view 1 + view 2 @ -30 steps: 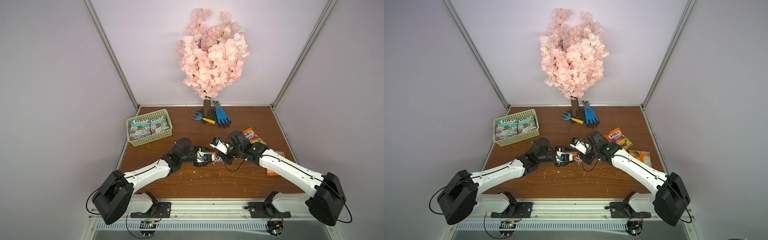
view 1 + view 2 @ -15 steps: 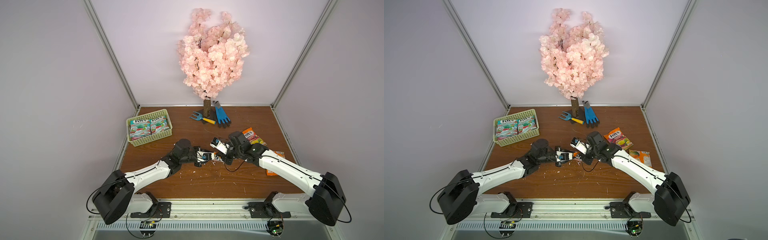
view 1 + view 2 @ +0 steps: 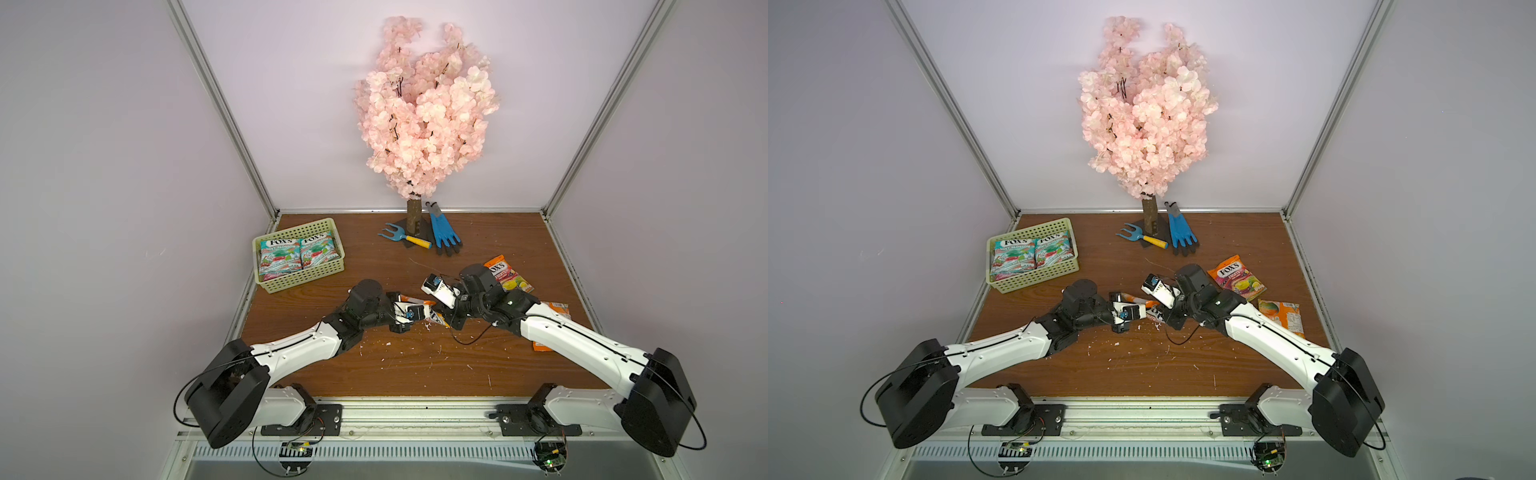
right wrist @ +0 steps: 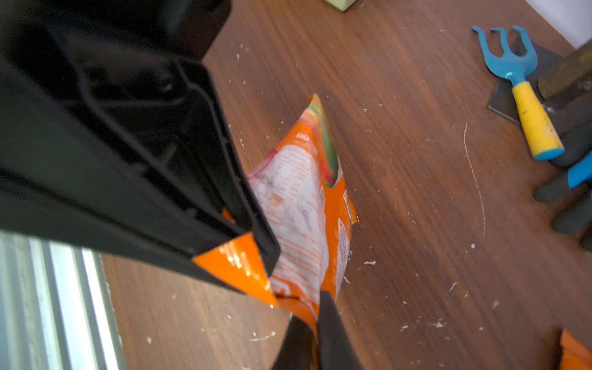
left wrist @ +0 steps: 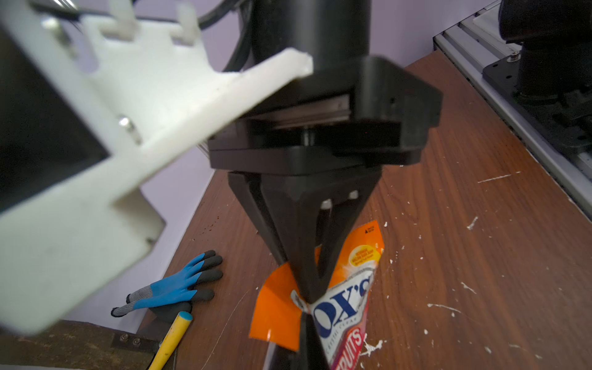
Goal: Put the candies in the basket
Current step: Pick up the candy at the center of the board.
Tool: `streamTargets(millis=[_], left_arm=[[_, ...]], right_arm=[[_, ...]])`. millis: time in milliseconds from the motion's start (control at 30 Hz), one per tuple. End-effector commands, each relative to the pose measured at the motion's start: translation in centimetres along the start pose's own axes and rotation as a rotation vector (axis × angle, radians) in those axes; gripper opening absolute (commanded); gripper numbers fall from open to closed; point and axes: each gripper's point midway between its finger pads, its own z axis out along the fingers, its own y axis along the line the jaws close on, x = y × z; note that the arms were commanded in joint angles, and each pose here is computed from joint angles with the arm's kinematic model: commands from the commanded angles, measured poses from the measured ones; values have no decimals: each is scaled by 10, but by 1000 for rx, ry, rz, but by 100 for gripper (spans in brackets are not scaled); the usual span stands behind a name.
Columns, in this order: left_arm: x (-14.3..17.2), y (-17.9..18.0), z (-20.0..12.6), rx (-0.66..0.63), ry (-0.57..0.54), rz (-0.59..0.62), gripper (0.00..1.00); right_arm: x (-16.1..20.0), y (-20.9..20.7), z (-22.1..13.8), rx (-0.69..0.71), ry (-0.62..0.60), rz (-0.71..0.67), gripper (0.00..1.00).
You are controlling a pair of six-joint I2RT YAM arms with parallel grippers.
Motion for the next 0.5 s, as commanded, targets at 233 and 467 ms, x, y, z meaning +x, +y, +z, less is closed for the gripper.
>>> streamTargets(millis=[233, 467], left_arm=[[-15, 163, -79, -526, 143, -443, 0], [26, 258, -177, -851, 248, -786, 0]], right_arm=[[-89, -72, -143, 494, -759, 279, 99], [-67, -93, -123, 611, -650, 319, 99]])
